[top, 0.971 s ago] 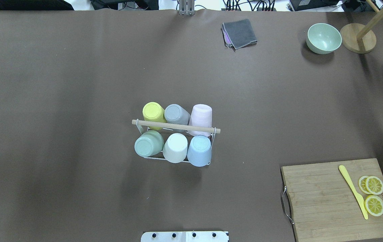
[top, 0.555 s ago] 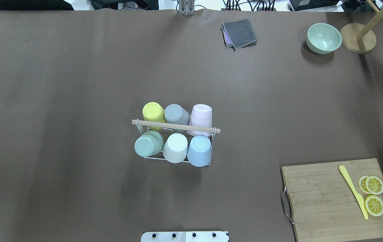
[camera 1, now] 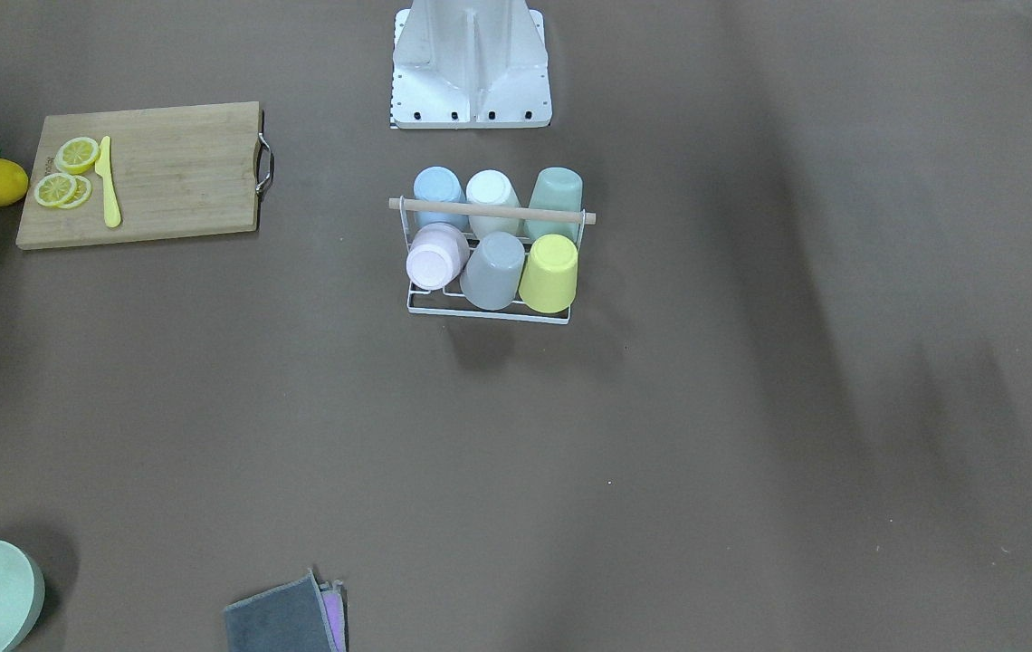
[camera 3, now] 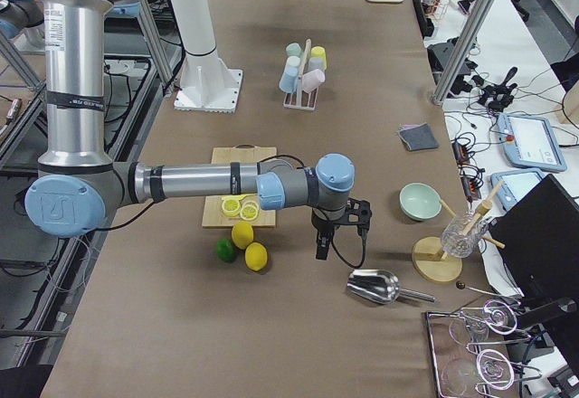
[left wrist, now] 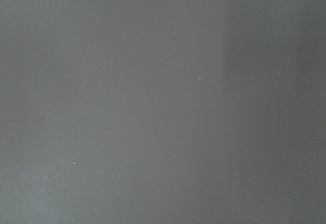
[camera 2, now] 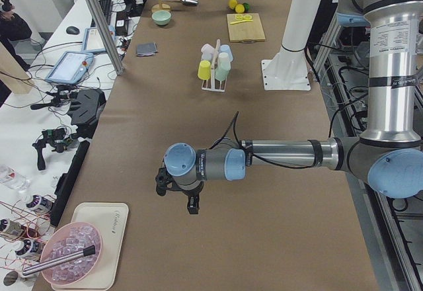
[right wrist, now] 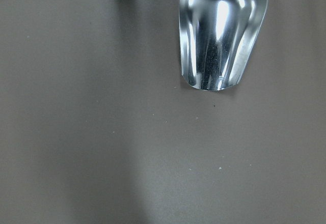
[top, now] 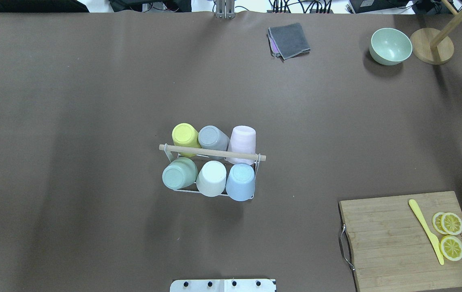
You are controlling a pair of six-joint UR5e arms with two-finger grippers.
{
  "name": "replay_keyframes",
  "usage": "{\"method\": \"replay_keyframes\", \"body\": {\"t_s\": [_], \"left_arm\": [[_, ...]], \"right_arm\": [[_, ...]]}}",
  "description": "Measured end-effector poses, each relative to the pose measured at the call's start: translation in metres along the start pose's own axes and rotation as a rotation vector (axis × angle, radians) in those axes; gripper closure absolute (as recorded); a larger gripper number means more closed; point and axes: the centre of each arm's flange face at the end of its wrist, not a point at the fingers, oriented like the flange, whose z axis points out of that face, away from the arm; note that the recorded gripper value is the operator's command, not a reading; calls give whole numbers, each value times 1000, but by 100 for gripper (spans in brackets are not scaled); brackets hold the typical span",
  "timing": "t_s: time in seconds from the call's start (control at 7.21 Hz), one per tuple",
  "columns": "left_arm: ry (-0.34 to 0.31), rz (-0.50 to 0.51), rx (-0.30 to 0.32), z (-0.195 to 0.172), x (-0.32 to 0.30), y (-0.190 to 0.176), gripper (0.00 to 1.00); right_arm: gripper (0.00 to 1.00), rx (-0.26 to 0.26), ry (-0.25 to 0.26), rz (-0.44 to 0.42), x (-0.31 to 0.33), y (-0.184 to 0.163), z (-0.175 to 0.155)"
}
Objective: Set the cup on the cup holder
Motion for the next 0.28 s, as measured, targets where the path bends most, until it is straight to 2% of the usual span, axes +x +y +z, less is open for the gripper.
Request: {"method": "replay_keyframes", "body": {"t_s": [0.28], "left_arm": [[-1, 1, -1, 1, -1, 0, 2]], "right_arm": [[1, 2, 0, 3, 1, 0, -1]]}}
